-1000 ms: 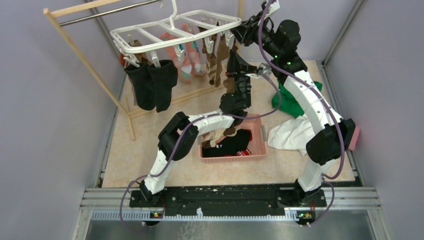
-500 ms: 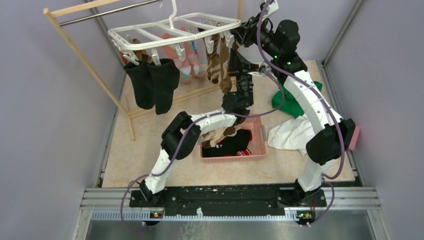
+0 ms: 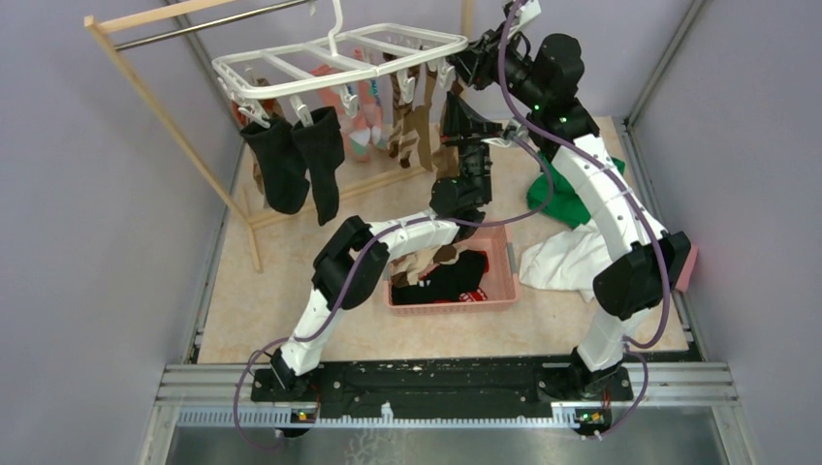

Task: Clip the socks to the hanger
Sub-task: Clamp the sock onto the hanger.

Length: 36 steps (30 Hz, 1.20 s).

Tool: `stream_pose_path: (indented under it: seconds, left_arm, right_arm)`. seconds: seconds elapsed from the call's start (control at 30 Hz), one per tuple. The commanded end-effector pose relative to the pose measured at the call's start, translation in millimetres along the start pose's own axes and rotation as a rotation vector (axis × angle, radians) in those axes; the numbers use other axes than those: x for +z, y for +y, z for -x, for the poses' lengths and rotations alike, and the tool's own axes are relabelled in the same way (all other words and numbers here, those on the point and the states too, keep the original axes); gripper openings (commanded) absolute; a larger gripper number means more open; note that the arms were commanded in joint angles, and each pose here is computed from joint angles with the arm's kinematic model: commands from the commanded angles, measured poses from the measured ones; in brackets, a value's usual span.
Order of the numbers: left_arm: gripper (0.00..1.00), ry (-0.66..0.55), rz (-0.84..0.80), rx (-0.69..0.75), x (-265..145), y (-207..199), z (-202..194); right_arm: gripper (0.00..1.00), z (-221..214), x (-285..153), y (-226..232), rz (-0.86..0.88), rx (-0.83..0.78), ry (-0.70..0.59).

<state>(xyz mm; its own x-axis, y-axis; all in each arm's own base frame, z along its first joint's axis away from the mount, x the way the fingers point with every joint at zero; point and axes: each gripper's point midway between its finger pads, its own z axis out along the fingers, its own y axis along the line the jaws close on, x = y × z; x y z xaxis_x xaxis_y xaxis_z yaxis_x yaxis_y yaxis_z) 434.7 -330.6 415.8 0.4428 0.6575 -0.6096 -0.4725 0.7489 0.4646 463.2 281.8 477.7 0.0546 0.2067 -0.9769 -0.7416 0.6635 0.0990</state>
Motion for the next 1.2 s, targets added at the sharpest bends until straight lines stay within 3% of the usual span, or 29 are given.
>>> stream_pose_path:
  seconds: [0.0, 0.6, 1.17]
  left_arm:
    - [0.00, -0.033, 0.126, -0.087, 7, 34, 13]
    - [0.00, -0.045, 0.131, -0.114, 17, 37, 23]
    - [0.00, -0.023, 0.067, -0.134, 14, 14, 19]
  right_arm:
    - [0.13, 8, 0, 10, 0.014, -0.003, 0.007]
    - [0.13, 0, 2, 11, 0.022, 0.034, 0.049]
    - [0.13, 2, 7, 12, 0.020, 0.103, 0.055]
